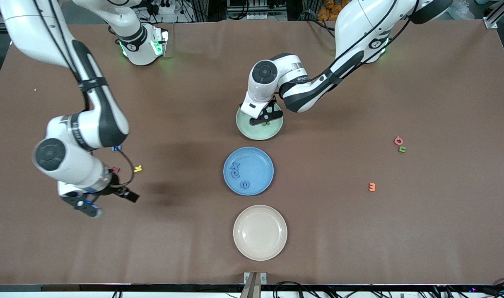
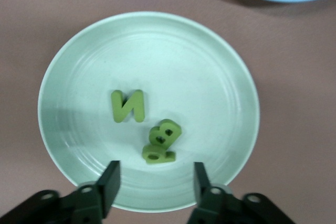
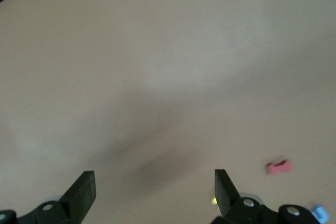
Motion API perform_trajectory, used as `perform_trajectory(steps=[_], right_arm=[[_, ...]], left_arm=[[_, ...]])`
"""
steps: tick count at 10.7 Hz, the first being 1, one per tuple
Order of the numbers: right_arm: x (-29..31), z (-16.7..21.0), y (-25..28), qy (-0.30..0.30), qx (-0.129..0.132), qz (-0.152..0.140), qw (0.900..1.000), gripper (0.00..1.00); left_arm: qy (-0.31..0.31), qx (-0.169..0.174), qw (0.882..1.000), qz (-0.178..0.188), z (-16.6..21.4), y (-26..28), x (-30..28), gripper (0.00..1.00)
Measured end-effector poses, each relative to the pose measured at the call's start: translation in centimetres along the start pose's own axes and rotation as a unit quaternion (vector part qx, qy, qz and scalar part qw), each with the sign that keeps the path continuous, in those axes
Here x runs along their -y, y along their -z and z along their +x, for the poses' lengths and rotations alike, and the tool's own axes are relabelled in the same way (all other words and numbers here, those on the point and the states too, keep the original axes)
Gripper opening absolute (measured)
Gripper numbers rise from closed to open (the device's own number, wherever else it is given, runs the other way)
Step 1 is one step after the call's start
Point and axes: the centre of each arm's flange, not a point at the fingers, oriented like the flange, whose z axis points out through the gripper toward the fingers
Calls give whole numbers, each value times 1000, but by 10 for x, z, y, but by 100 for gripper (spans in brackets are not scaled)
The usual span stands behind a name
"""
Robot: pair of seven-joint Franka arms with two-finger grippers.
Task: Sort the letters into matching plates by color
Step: 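Release P onto green plate with the left gripper while the right gripper withdraws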
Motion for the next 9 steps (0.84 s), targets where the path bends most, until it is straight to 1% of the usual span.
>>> perform_trajectory(steps=[1,3,6,8,9], right_arm=[[-26,17,-1,-22,-2,-5,1000,100],[-66,40,-4,-74,-4,-15,997,100],[-102,49,-15,-172,5,-27,985,100],[-128,55,-23,-238,12,-35,971,100],[-138,55,-29,-271,17,-39,962,100]], left_arm=[[2,-3,1000,-5,4,5,-3,76],[9,-9,1000,-12,15,11,-6,99],[8,-29,1000,-6,35,11,0,100],[6,-38,999,5,57,13,10,100],[0,-42,999,6,72,16,16,100]])
